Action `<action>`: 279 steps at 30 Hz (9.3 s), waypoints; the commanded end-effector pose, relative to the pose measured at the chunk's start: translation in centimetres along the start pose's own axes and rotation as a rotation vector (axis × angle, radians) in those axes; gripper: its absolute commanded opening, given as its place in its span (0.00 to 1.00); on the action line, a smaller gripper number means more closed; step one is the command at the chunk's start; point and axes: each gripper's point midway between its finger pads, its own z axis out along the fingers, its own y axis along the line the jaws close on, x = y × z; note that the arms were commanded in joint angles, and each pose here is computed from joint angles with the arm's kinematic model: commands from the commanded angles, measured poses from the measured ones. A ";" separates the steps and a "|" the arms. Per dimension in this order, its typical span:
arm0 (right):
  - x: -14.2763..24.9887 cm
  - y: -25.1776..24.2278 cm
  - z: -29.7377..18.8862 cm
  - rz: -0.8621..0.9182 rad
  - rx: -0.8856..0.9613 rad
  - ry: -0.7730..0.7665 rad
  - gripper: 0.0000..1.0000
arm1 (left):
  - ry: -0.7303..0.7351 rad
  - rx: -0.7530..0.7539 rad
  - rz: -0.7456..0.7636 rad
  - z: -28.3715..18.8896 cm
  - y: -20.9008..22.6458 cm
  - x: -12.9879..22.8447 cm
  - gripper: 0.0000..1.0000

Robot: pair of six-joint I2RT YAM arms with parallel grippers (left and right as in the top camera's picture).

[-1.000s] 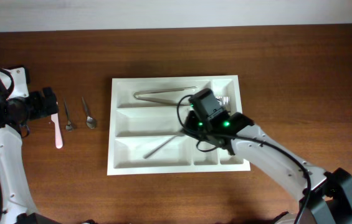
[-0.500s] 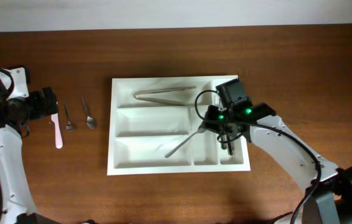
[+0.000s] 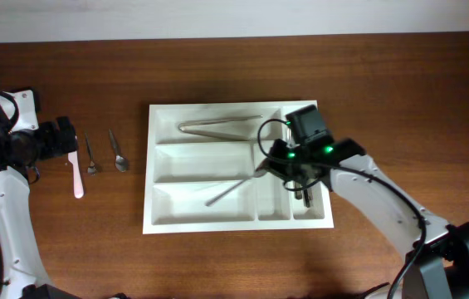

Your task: Pack container

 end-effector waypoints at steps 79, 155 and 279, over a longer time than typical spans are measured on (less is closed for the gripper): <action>0.3 7.4 7.1 0.449 0.039 0.095 0.04 | -0.024 -0.006 0.015 -0.6 0.1 -0.7 0.99; -13.4 -10.8 -34.5 0.052 0.419 -0.558 0.56 | -0.024 -0.006 0.015 -0.7 0.1 -0.7 0.99; -2.2 -30.8 -7.1 0.467 0.197 -0.207 0.76 | -0.024 -0.006 0.015 -0.7 0.1 -0.7 0.99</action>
